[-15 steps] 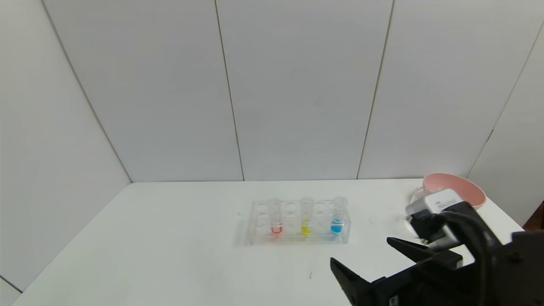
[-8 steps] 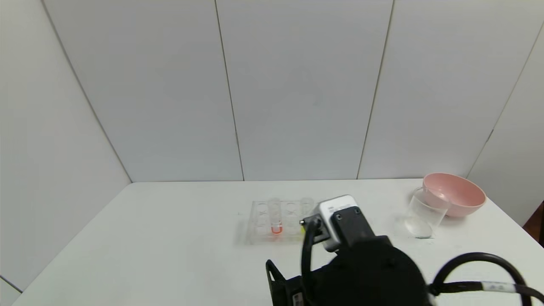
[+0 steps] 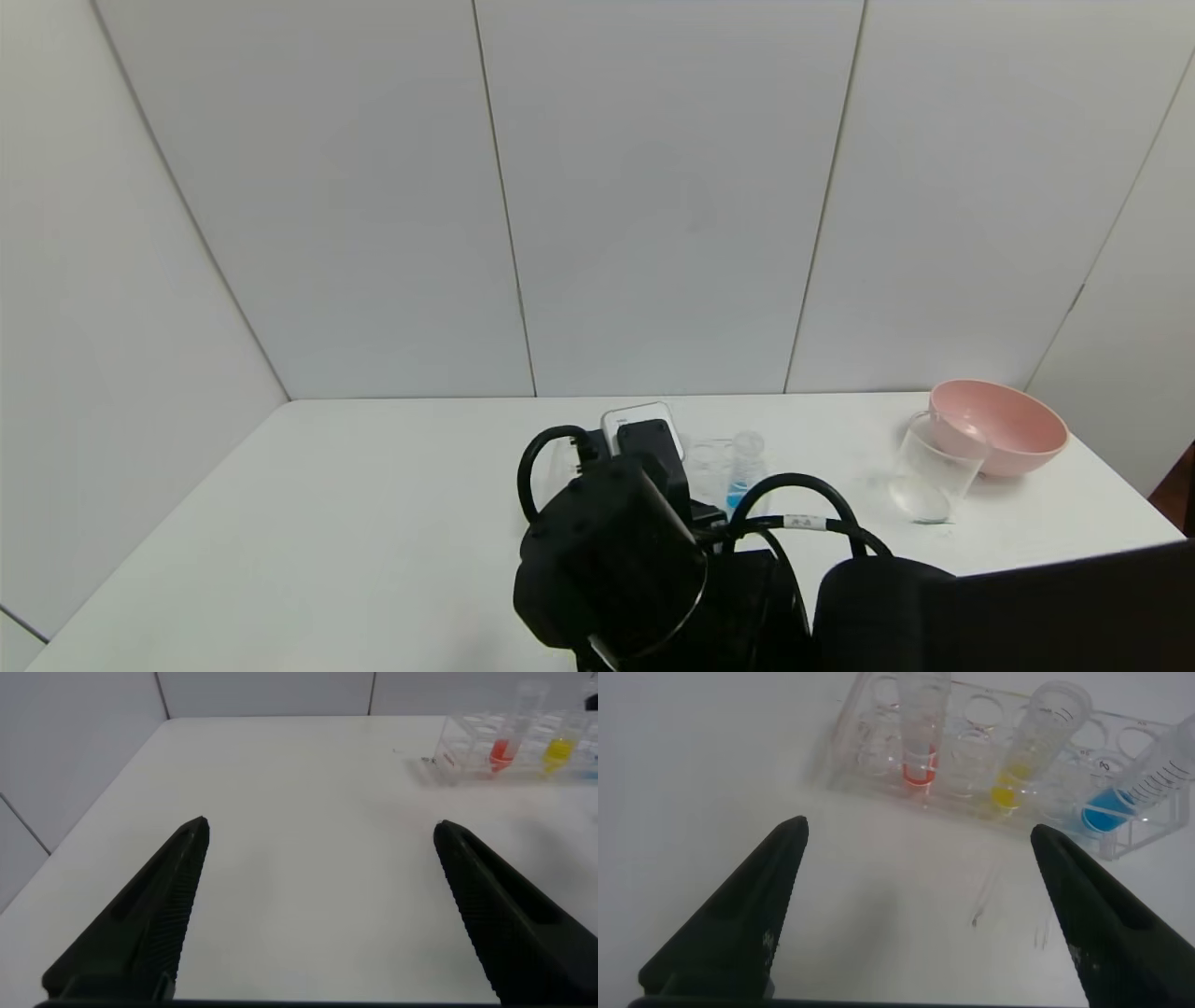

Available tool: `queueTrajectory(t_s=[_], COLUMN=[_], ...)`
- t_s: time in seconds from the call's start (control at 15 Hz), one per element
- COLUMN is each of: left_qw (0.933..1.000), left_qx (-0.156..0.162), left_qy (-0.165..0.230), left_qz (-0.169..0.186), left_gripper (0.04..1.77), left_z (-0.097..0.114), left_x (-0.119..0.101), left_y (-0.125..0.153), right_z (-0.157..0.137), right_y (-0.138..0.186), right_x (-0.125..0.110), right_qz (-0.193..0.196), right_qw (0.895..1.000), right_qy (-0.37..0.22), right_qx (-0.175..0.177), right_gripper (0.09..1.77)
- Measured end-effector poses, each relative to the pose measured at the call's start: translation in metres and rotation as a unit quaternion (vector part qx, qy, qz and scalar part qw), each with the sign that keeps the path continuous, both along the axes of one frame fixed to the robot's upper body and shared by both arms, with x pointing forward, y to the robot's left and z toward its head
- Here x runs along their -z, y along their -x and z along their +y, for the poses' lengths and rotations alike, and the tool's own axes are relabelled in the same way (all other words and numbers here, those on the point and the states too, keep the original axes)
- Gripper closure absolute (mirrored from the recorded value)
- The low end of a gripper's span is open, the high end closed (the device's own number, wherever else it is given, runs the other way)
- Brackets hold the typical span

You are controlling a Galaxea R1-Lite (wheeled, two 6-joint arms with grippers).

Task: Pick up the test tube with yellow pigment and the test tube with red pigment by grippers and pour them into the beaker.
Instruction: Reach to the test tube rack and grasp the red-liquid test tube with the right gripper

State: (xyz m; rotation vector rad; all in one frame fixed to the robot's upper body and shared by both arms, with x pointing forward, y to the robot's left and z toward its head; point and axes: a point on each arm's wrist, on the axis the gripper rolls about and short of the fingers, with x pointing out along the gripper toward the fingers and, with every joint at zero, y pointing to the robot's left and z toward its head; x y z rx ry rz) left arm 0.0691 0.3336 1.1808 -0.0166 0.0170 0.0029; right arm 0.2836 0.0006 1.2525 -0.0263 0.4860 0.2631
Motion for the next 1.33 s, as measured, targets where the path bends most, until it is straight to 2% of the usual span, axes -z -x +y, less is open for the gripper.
queueTrajectory(t_s=[0.6, 1.33], left_qw=[1.0000, 1.0000], left_qx=[0.000, 0.000], left_qy=[0.000, 0.000], left_qz=[0.000, 0.000], left_gripper=[0.09, 0.09], left_z=[0.000, 0.000], left_x=[0.000, 0.000], left_y=[0.000, 0.000], right_z=[0.024, 0.043], right_y=[-0.038, -0.078], right_x=[0.051, 0.057], right_qz=[0.020, -0.003], right_qw=[0.999, 0.999], right_qy=[0.020, 0.007], right_qx=[0.032, 0.049], right_gripper=[0.15, 0.15])
